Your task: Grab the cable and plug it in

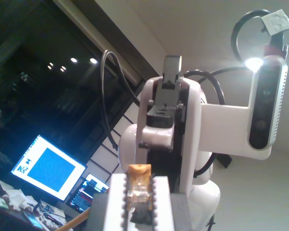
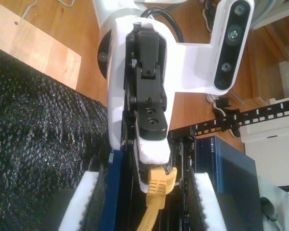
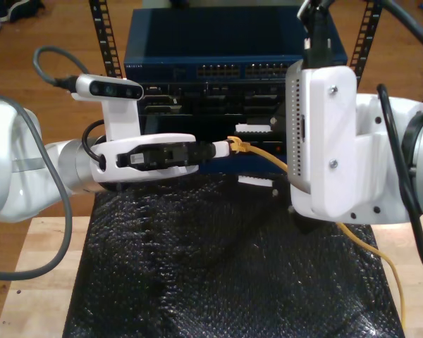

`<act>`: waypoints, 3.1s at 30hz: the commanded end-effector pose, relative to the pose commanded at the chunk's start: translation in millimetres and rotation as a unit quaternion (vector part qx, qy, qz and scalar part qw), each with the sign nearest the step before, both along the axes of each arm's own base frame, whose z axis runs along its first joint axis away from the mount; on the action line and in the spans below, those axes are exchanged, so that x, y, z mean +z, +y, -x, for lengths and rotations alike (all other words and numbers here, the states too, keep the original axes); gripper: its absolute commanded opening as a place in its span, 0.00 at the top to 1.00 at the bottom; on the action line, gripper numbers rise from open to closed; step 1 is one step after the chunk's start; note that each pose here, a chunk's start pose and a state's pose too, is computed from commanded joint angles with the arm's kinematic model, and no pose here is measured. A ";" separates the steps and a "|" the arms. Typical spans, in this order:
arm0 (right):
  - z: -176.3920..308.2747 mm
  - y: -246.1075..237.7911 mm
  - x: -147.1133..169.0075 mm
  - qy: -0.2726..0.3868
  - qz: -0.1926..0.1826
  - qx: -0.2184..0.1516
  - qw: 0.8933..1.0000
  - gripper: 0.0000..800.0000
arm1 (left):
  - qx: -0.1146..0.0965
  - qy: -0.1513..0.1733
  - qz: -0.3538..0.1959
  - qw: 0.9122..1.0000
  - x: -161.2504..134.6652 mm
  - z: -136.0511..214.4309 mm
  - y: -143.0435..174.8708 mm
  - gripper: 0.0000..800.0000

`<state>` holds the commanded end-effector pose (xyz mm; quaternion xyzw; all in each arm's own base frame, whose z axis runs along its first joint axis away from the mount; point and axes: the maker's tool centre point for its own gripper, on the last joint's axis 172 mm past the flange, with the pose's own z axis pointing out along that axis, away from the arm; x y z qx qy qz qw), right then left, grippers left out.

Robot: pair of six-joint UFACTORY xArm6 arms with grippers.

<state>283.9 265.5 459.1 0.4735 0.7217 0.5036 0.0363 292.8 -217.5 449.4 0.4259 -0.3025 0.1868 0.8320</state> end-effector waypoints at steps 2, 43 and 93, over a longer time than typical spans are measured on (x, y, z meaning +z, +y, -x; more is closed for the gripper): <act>0.0 0.0 0.0 0.000 0.000 0.000 1.000 0.48 | -0.001 0.000 0.001 1.000 0.3 0.3 0.1 0.98; -0.9 2.1 6.5 0.001 -0.017 -0.002 1.000 0.71 | -0.017 -0.001 0.014 1.000 7.1 9.4 2.9 0.98; 0.2 2.9 7.2 0.010 -0.029 -0.003 1.000 0.99 | -0.021 -0.002 0.012 1.000 7.8 10.2 2.6 0.96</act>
